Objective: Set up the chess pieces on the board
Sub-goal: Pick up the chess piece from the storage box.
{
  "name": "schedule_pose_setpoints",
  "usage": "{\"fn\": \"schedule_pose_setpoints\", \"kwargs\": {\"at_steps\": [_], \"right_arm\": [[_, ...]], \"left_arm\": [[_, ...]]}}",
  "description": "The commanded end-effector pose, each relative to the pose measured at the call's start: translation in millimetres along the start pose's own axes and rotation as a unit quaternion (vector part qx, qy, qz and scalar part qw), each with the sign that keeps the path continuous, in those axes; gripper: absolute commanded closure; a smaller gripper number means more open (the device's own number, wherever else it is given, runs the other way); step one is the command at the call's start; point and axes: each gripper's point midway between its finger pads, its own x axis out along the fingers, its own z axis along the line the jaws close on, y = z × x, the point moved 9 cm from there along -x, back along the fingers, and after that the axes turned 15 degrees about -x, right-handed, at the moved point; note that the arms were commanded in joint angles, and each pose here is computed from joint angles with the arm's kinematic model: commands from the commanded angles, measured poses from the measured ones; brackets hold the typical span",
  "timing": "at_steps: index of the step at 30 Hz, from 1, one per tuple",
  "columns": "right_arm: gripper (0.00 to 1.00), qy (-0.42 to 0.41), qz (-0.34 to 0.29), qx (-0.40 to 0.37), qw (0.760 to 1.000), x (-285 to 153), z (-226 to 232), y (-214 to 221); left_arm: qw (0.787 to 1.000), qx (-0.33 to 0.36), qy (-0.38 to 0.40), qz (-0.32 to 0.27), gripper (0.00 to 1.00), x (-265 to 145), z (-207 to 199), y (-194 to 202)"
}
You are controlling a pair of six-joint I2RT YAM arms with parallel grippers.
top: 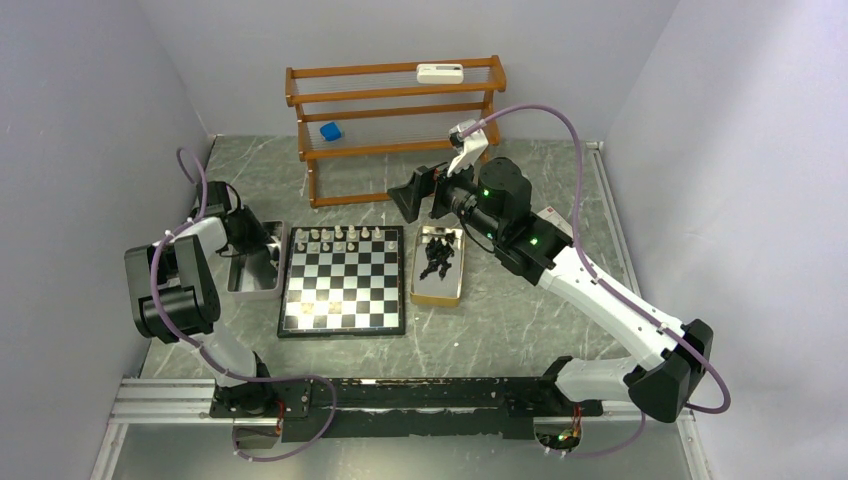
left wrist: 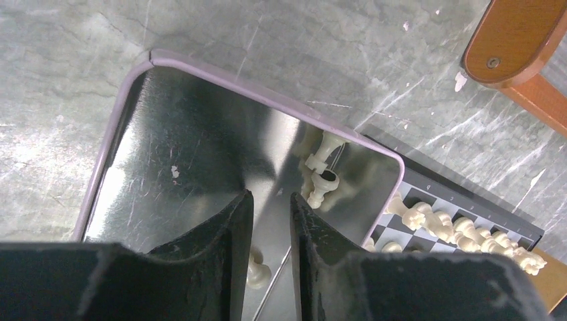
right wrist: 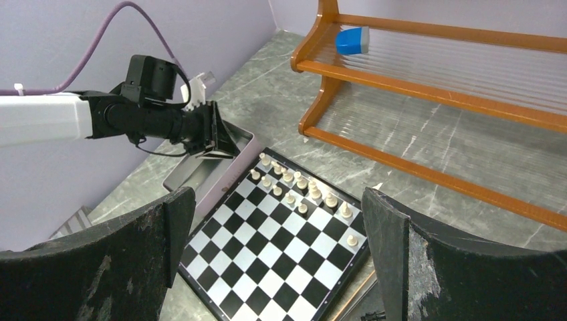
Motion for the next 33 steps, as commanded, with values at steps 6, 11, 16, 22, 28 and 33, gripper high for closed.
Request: {"fn": "schedule_pose_setpoints", "kwargs": {"at_steps": [6,11,16,22,28,33], "right_arm": [[0.0,0.012,-0.015,-0.005,1.0,-4,-4,-7],[0.0,0.008,-0.024,-0.003,1.0,-4,-3,-9],[0.0,0.012,-0.026,-0.005,1.0,-4,-4,-11],[0.0,0.011,-0.024,-0.002,1.0,-3,-3,-9],[0.0,0.01,-0.025,-0.001,1.0,-2,-3,-8],[0.0,0.008,-0.024,0.001,1.0,0,-2,-8]], "left_arm": [[0.999,0.01,0.04,-0.03,0.63,-12,-12,-12],[0.999,0.012,0.046,-0.021,0.61,-9,-12,-11],[0.998,0.01,0.059,-0.003,0.61,-1,-12,-8],[0.998,0.011,0.059,0.003,0.64,2,-12,-9],[0.998,0.008,0.058,0.011,0.64,8,-11,-9],[0.999,0.007,0.041,0.019,0.66,11,-8,-9]]}}
